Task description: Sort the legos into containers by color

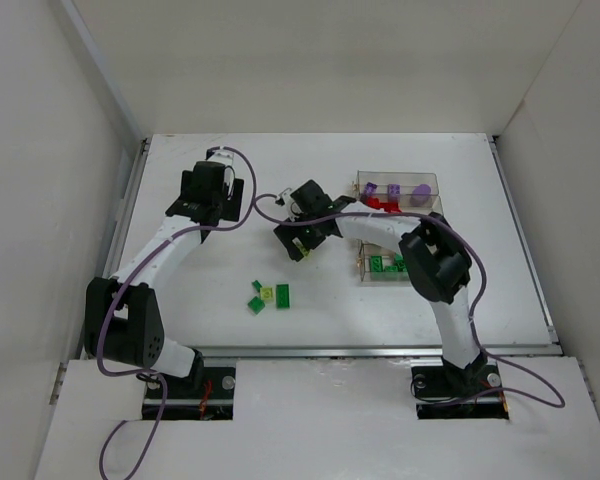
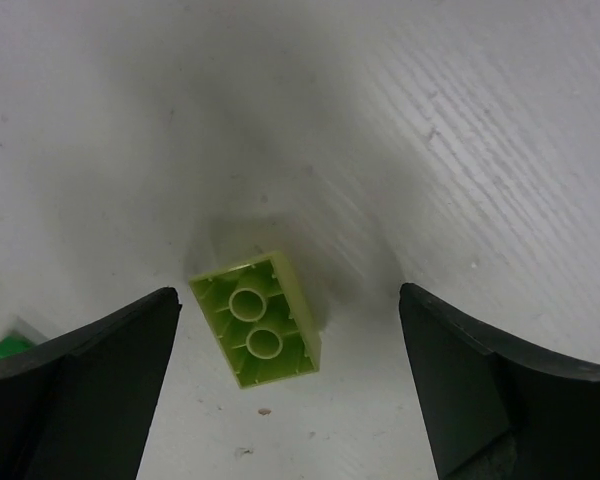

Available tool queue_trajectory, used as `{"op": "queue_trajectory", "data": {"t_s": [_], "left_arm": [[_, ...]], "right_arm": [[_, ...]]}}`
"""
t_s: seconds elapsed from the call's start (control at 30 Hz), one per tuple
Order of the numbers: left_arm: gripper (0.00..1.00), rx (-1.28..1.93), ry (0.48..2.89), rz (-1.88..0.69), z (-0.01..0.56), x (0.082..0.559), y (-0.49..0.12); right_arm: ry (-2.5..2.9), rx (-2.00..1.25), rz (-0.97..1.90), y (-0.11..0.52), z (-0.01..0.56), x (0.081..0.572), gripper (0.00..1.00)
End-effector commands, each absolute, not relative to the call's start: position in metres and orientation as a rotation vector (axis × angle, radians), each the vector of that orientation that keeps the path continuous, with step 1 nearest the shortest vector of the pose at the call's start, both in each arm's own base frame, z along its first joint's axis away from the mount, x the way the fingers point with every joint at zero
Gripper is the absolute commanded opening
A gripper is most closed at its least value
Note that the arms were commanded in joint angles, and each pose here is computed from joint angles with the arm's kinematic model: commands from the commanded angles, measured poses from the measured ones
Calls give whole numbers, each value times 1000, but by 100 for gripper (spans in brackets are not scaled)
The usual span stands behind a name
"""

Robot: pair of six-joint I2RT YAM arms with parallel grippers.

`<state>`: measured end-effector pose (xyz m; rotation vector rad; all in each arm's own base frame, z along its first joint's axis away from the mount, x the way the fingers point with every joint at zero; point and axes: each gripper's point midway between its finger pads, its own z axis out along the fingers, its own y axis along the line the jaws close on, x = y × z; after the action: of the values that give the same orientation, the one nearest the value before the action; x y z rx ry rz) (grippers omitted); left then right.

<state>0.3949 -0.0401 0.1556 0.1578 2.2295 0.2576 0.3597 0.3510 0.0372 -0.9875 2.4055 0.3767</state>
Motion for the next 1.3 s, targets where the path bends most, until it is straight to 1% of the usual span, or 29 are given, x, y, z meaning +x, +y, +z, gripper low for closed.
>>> {"op": "queue_trajectory", "data": {"t_s": [0.0, 0.03, 0.07, 0.13, 0.17, 0.23, 0.27, 0.3, 0.37, 0.47, 0.5, 0.53, 0.57, 0.63, 0.67, 0.7, 0.73, 0.77, 0.87, 0.93, 1.07, 1.1, 1.13, 1.2, 1.23, 1.27], "left_arm": [[87, 152, 2175, 274, 174, 394, -37], [87, 152, 2175, 274, 174, 394, -37], [87, 152, 2175, 274, 174, 394, -37], [87, 149, 2166, 272, 175, 396, -38], [87, 149, 2166, 272, 175, 396, -38], [87, 149, 2166, 272, 175, 396, -38], [87, 149, 2166, 272, 175, 396, -38], [87, 149, 2166, 272, 175, 396, -38], [87, 149, 2166, 272, 175, 396, -38], [87, 155, 2167, 260, 175, 396, -40], [87, 155, 2167, 260, 175, 396, -40], [87, 160, 2168, 250, 175, 396, -41], [87, 160, 2168, 250, 175, 396, -41], [87, 178, 2169, 240, 174, 396, -43], [87, 190, 2179, 224, 172, 394, -46], [87, 208, 2190, 196, 170, 393, -50], [87, 230, 2190, 183, 169, 393, -53], [87, 242, 2200, 166, 167, 391, -55], [87, 287, 2211, 109, 164, 388, -64], [87, 298, 2212, 86, 164, 388, -68], [87, 298, 2212, 86, 164, 388, -68], [87, 298, 2212, 86, 164, 388, -68], [87, 298, 2212, 86, 164, 388, -68], [87, 318, 2209, 86, 164, 387, -71], [87, 318, 2209, 86, 164, 387, -71], [87, 313, 2209, 96, 164, 388, -69]], "right_arm": [[2334, -1048, 482, 373, 57, 353, 94], [2327, -1045, 485, 373, 59, 353, 90], [2331, -1063, 486, 375, 56, 347, 79], [2343, -1062, 469, 372, 51, 345, 65], [2372, -1056, 466, 367, 43, 340, 47], [2342, -1021, 501, 371, 55, 341, 25], [2332, -1004, 511, 371, 60, 340, 16], [2321, -981, 524, 372, 63, 340, 0], [2293, -863, 568, 368, 91, 347, 0], [2247, -650, 718, 351, 135, 364, 0], [2237, -557, 733, 333, 146, 377, 0], [2227, -494, 746, 324, 151, 380, 0], [2188, -412, 780, 314, 178, 380, 0], [2162, -269, 694, 283, 193, 393, 0], [2157, -201, 666, 268, 202, 388, 0], [2166, -142, 619, 254, 202, 388, 0], [2173, -38, 513, 228, 199, 395, 0], [2229, 16, 446, 210, 182, 388, 0], [2265, 164, 311, 165, 165, 386, 0], [2291, 188, 257, 152, 151, 378, 0], [2314, 265, 127, 122, 134, 383, 0], [2312, 277, 122, 118, 134, 384, 3], [2328, 264, 108, 118, 128, 384, 19], [2340, 252, 98, 117, 123, 384, 29], [2350, 251, 92, 117, 119, 384, 51], [2351, 237, 86, 117, 119, 384, 63]]}}
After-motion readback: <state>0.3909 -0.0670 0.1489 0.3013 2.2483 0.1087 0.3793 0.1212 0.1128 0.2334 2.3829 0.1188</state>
